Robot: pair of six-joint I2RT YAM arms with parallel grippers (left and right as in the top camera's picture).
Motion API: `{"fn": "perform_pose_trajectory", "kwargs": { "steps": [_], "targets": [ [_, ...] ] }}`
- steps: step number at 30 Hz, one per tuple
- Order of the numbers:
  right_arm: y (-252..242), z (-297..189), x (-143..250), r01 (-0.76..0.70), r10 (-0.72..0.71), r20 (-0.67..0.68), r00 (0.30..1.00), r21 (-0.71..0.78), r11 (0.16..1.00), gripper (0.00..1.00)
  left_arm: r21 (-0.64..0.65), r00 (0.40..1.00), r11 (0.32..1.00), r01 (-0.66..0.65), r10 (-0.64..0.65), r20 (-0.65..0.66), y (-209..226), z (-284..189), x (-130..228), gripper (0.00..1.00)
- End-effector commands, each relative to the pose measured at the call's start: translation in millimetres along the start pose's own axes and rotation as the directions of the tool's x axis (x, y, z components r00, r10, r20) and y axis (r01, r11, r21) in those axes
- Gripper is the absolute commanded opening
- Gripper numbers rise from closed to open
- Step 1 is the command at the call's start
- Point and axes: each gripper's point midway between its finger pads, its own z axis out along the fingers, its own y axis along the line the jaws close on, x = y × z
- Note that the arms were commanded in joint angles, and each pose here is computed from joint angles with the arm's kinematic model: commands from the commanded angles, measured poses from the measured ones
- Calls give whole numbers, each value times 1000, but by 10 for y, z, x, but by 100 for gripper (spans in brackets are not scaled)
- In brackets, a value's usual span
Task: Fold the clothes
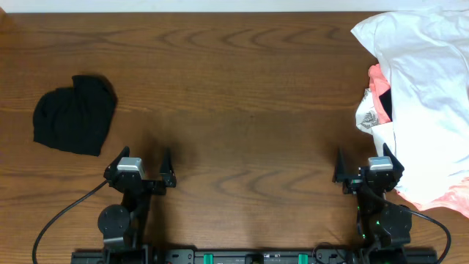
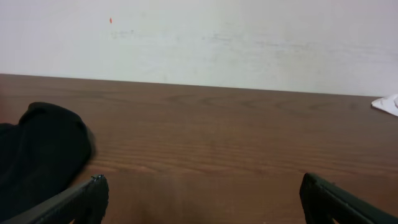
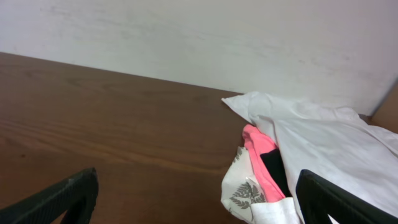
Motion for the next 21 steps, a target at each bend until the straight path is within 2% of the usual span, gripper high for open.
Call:
{"fn": "perform_pose_trajectory", "kwargs": {
  "steps": [1, 16, 21],
  "targets": [
    [-45, 0, 14, -20, 20, -1, 1000, 22, 1000, 99, 6, 999, 1000, 13, -13, -48, -7, 6, 155, 98],
    [-50, 0, 15, -20, 20, -2, 1000, 25, 999, 99, 7, 999, 1000, 15, -14, -48, -8, 6, 155, 98],
    [-133, -15, 66, -72, 76, -50, 996, 74, 995, 99, 2, 991, 992, 127, -127, -45, -12, 0, 121, 98]
  ]
}}
